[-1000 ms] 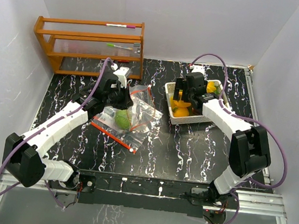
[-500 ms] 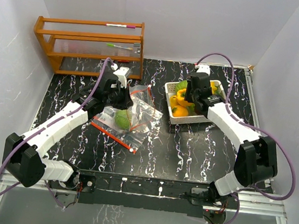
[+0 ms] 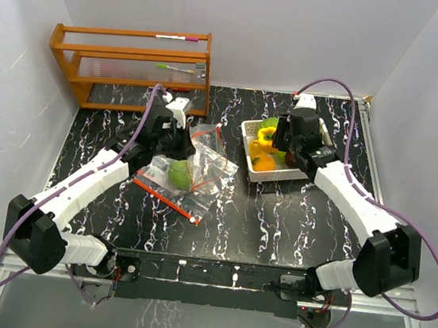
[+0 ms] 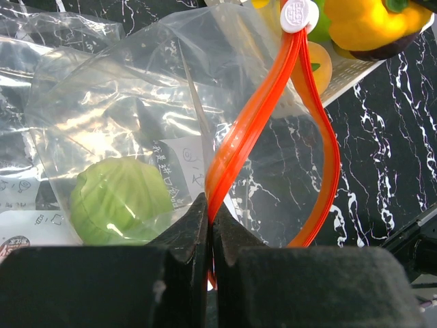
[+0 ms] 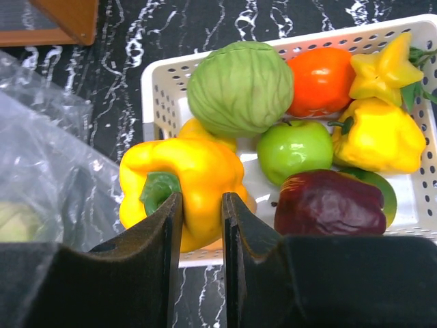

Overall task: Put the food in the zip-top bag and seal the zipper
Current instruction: Pick up the fake vegetable from the bin, then place the fake vegetable in the zipper food storage bag.

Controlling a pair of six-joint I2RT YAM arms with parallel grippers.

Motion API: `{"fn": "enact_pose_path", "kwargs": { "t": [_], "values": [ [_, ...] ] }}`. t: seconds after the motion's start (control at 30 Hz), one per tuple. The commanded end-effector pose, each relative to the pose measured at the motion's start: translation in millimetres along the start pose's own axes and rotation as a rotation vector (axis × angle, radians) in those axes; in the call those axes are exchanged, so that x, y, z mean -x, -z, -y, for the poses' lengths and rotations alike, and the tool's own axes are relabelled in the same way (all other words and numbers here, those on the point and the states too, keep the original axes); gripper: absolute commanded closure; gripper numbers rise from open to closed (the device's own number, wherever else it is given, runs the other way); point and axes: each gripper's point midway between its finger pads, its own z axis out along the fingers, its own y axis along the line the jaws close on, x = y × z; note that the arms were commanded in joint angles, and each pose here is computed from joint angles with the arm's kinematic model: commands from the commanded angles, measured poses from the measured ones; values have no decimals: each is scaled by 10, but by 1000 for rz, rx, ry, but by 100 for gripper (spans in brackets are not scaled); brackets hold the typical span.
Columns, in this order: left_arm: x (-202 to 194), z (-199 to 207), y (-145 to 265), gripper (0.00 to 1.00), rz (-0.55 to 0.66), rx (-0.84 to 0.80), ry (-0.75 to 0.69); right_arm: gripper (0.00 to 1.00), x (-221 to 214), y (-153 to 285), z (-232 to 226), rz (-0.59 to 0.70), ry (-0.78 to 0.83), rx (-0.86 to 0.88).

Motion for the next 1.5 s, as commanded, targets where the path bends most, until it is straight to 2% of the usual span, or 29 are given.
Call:
{"fn": "enact_pose_path", "kwargs": {
  "t": [0.0,0.23,0.37,0.5,0.83,1.0,1.27,1.47],
  "values": [
    [81,63,58,100,34,-28,-4,92,355,394,-264,105,-38,163],
    [74,61,17,100,23,-26,-3,93,595,1142,-682,199,-29,474],
    [77,58,-1,100,21,-26,-2,92,541,1439,-992,192,-40,699],
    [95,73,-5,100,24,-31,-2,92,427,1482,-1181,167,-92,833],
    [80,80,-27,100,18,-39,1,92,241,1532,-1752,148,-76,969],
    [89,97,-2,100,22,-44,1,92,119,1275,-1864,132,-89,884],
    [137,133,103,100,37,-53,-8,92,-207,686,-1593,92,-108,626],
    [174,161,147,100,51,-62,-7,91,-332,476,-1661,58,-88,591]
  ]
}}
